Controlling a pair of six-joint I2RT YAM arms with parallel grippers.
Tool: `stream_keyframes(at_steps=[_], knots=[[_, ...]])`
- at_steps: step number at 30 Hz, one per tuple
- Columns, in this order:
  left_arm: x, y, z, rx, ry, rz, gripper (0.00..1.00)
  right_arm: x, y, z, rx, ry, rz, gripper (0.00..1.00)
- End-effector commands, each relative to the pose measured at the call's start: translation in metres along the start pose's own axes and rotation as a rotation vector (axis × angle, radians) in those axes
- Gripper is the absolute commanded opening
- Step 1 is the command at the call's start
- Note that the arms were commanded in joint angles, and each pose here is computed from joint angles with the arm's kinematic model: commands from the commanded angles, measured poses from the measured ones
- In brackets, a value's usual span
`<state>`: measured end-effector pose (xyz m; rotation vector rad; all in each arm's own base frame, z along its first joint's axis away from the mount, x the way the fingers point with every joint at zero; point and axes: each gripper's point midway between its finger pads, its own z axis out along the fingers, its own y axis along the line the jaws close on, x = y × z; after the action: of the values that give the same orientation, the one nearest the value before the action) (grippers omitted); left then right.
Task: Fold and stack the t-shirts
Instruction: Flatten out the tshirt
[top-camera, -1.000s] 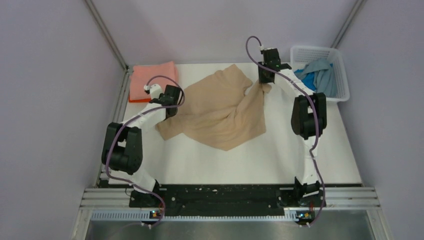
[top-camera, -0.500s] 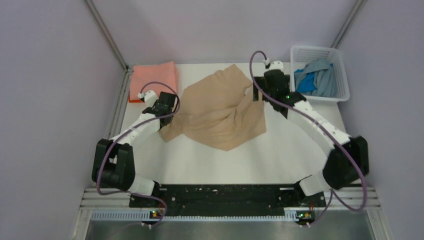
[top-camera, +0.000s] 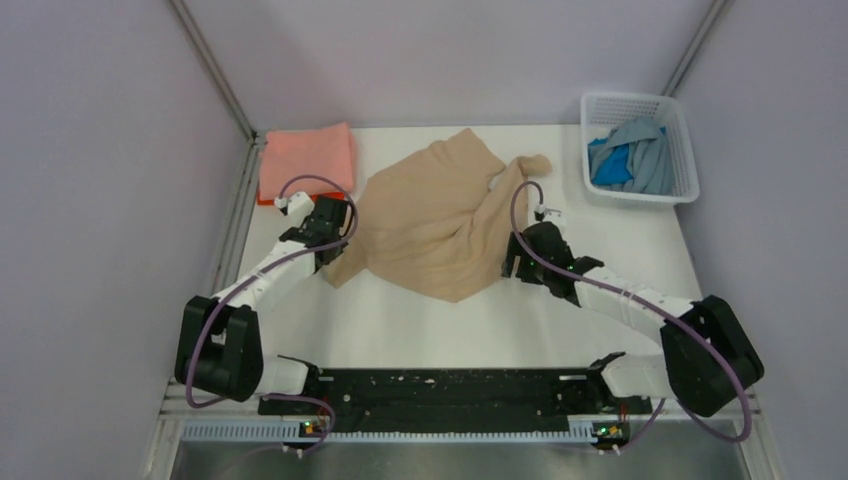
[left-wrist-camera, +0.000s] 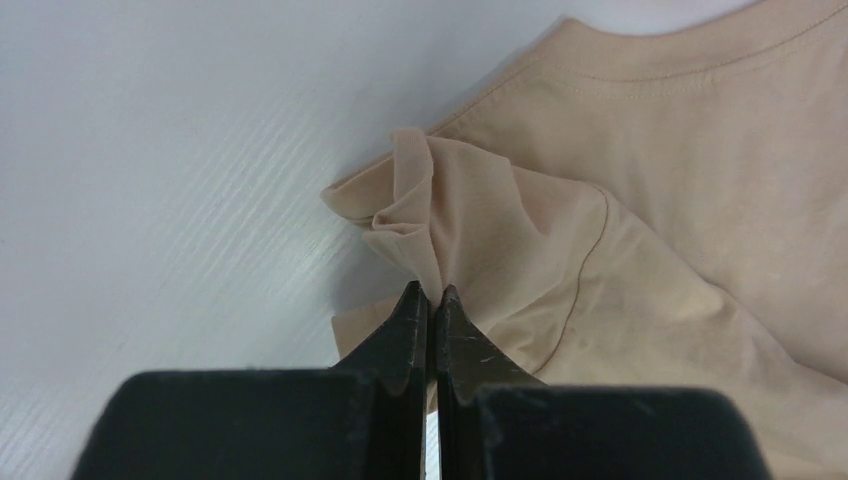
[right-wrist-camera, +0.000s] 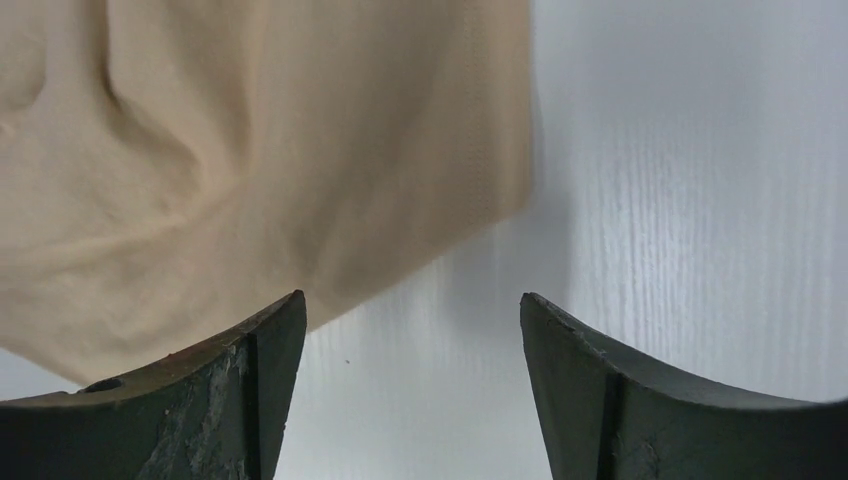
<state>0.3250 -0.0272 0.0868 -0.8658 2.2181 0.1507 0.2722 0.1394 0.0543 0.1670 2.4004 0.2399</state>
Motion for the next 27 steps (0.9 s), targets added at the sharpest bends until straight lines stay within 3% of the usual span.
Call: stream_keyframes(at_steps=[1,4,8,9,11,12,17,22,27], knots=[[-0.007,-0.007,-0.008,0.052,-0.028,-0.044,0.00,-0.037,0.036,0.019,-0.092,-0.136,0.127,0.75],[-0.005,-0.005,-0.008,0.055,-0.030,-0.046,0.00,-0.032,0.036,0.036,-0.066,-0.113,0.138,0.68],[-0.003,0.001,-0.007,0.040,-0.037,-0.048,0.00,-0.017,0.035,0.051,-0.045,-0.053,0.143,0.49],[-0.003,0.001,-0.007,0.038,-0.038,-0.048,0.00,-0.015,0.036,0.051,-0.049,-0.049,0.139,0.41],[-0.004,0.003,-0.007,0.033,-0.045,-0.050,0.00,-0.020,0.041,0.049,-0.068,-0.060,0.123,0.09],[-0.005,0.003,-0.008,0.034,-0.052,-0.053,0.00,-0.024,0.044,0.047,-0.079,-0.064,0.104,0.00],[-0.039,-0.017,-0.026,0.093,-0.114,-0.085,0.00,-0.077,0.059,0.019,-0.065,-0.127,0.002,0.00],[-0.092,-0.030,-0.068,0.172,-0.229,-0.149,0.00,-0.137,0.061,-0.036,-0.019,-0.225,-0.058,0.00],[-0.125,-0.027,-0.121,0.315,-0.340,-0.212,0.00,-0.157,0.051,-0.097,-0.026,-0.275,-0.071,0.00]])
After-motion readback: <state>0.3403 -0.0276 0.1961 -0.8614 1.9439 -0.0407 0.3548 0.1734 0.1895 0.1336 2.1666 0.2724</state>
